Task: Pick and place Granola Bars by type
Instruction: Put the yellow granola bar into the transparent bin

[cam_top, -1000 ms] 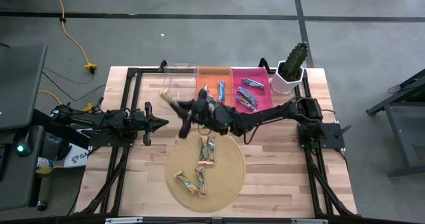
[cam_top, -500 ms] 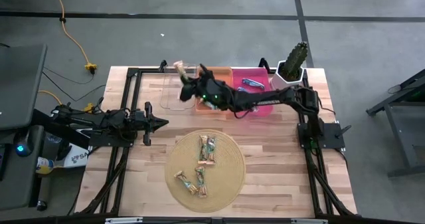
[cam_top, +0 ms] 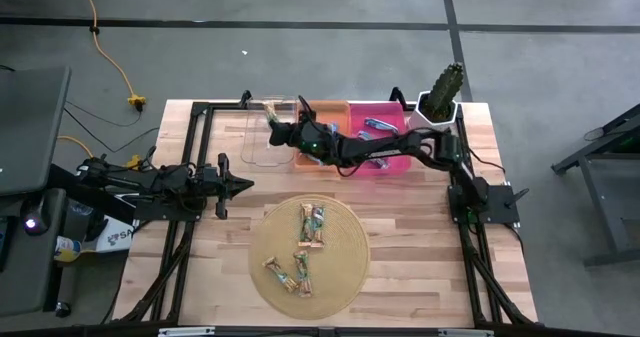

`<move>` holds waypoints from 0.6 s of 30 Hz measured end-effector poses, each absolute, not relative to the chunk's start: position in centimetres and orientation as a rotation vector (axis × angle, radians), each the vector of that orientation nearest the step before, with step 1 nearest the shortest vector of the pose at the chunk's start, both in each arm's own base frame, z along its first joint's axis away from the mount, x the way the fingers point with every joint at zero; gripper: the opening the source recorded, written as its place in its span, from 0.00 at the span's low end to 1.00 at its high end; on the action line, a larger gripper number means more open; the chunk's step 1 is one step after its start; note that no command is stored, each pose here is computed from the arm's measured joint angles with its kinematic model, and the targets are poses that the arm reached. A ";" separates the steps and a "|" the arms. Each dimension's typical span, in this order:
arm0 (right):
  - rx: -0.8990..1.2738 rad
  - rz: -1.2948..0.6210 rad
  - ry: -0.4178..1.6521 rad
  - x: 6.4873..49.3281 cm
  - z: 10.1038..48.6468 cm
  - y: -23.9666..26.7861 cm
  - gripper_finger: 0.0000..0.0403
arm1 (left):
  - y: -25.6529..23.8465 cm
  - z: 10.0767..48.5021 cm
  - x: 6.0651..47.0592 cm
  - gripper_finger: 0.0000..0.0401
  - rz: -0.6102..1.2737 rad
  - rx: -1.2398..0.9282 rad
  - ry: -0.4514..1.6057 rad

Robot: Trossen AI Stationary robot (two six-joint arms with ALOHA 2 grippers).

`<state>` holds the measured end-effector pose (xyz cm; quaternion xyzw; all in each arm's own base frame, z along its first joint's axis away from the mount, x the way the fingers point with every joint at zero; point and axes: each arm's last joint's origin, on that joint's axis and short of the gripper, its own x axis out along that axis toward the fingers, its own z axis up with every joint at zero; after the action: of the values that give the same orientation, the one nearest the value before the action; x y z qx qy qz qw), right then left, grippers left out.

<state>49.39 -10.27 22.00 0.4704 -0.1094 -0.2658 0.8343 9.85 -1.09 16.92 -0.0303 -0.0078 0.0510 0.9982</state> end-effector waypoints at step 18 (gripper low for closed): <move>0.995 -0.734 -0.057 49.0 18.3 -11.8 0.13 | -1.1 16.9 9.8 0.00 0.102 -0.061 -0.016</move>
<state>49.04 -11.82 18.28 0.4661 -0.0267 -0.3441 0.8146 9.85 -1.09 16.92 -0.0303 -0.0078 0.0511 0.9982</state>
